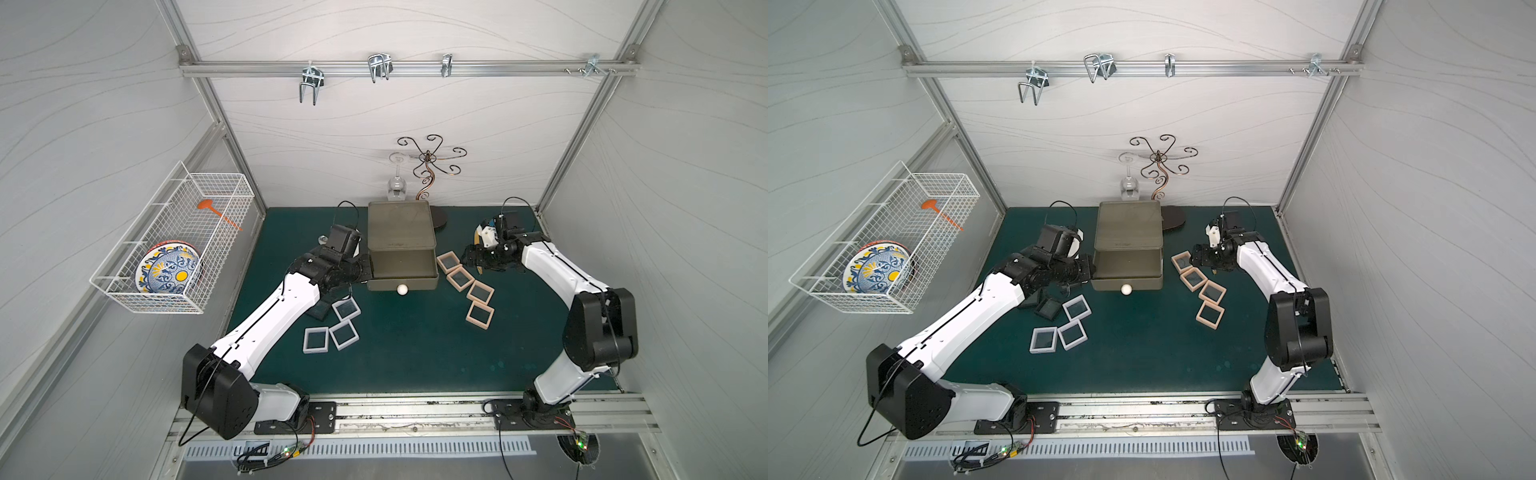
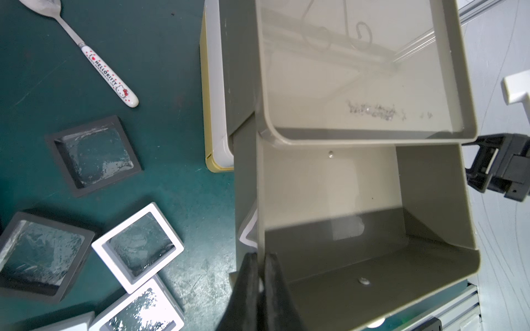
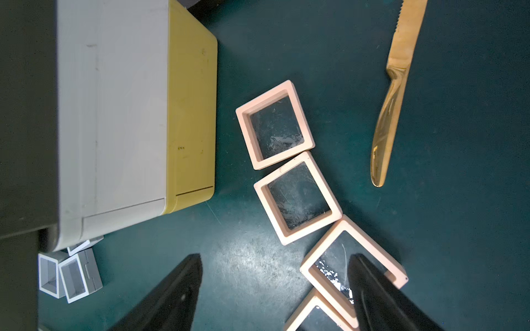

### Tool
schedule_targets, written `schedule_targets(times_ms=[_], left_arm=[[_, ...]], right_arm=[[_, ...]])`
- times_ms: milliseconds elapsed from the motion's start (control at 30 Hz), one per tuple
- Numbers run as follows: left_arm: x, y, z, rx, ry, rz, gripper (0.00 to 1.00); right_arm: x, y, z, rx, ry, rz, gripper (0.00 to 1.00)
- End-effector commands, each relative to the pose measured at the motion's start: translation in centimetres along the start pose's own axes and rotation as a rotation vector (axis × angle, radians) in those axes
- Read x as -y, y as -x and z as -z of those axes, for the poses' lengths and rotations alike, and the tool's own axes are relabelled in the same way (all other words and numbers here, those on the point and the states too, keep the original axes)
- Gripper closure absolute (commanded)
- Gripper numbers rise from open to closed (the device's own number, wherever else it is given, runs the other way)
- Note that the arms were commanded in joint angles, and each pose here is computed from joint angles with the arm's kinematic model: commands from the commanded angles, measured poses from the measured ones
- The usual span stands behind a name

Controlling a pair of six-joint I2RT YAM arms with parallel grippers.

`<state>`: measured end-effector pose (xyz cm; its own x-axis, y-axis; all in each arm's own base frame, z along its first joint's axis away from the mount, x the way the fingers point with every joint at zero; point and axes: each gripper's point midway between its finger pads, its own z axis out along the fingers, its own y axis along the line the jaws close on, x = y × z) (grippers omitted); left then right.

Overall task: Place the brooch boxes into the drawer by color
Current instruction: Adjust the drawer in the storage box, then pick up the brooch box from the center of the board.

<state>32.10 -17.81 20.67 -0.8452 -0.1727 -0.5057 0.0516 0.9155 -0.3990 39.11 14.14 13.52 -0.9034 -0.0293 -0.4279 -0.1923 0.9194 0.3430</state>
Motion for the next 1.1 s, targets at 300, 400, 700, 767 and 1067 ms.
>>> schedule_targets(times_ms=[300,400,700,767,1067], left_arm=[[1.0,-0.4,1.7,0.018,-0.056,-0.016,0.68],[1.1,-0.3,2.0,0.026,-0.062,-0.016,0.59],[1.4,1.1,4.6,0.116,-0.071,-0.038,0.50],[1.0,1.6,5.1,0.139,-0.062,-0.048,0.49],[-0.9,2.5,5.5,0.168,-0.048,-0.075,0.45]], right_arm=[[1.2,3.1,-4.9,-0.096,-0.040,0.135,0.41],[2.0,3.6,-6.1,-0.103,-0.070,0.153,0.41],[3.2,3.3,-9.4,-0.151,-0.087,0.177,0.42],[3.3,3.1,-10.0,-0.162,-0.082,0.175,0.44],[3.2,3.2,-12.1,-0.188,-0.097,0.189,0.57]])
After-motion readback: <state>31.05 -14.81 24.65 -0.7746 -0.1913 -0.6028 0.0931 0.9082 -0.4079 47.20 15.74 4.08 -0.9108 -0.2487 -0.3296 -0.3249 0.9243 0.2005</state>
